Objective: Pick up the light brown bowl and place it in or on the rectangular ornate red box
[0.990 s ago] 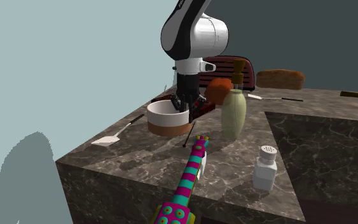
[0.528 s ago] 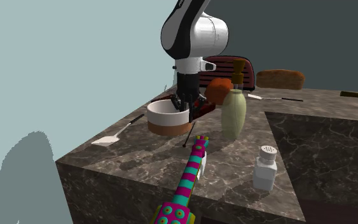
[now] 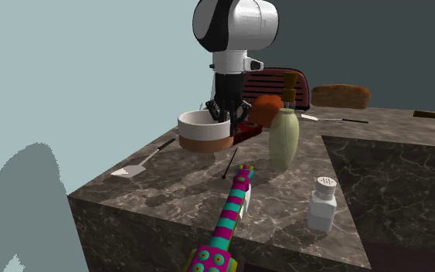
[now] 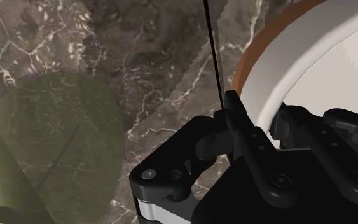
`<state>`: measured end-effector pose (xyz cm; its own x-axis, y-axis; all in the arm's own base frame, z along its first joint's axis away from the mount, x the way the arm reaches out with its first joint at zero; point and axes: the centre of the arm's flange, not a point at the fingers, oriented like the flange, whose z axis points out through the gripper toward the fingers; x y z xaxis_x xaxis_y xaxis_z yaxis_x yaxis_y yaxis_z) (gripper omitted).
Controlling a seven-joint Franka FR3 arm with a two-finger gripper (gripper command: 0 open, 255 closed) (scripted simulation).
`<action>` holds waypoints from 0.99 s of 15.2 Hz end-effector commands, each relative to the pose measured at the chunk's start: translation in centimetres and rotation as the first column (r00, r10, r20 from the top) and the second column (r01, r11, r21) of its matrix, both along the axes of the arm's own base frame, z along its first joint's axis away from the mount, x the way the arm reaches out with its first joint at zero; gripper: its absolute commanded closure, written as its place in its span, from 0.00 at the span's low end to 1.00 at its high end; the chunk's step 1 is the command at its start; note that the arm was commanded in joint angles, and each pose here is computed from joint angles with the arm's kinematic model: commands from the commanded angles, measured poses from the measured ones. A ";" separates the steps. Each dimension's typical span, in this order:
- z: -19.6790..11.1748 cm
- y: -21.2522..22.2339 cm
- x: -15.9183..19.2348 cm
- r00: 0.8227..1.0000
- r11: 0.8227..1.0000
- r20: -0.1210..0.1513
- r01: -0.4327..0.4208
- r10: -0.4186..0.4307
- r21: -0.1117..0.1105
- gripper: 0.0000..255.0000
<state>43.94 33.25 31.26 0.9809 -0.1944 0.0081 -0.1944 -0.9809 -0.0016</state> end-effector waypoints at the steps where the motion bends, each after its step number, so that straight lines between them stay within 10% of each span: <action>1: 1.1 0.1 0.0 1.000 1.000 0.000 0.000 0.000 0.000 1.00; 15: 8.1 0.0 1.3 1.000 1.000 0.000 0.000 0.000 0.000 1.00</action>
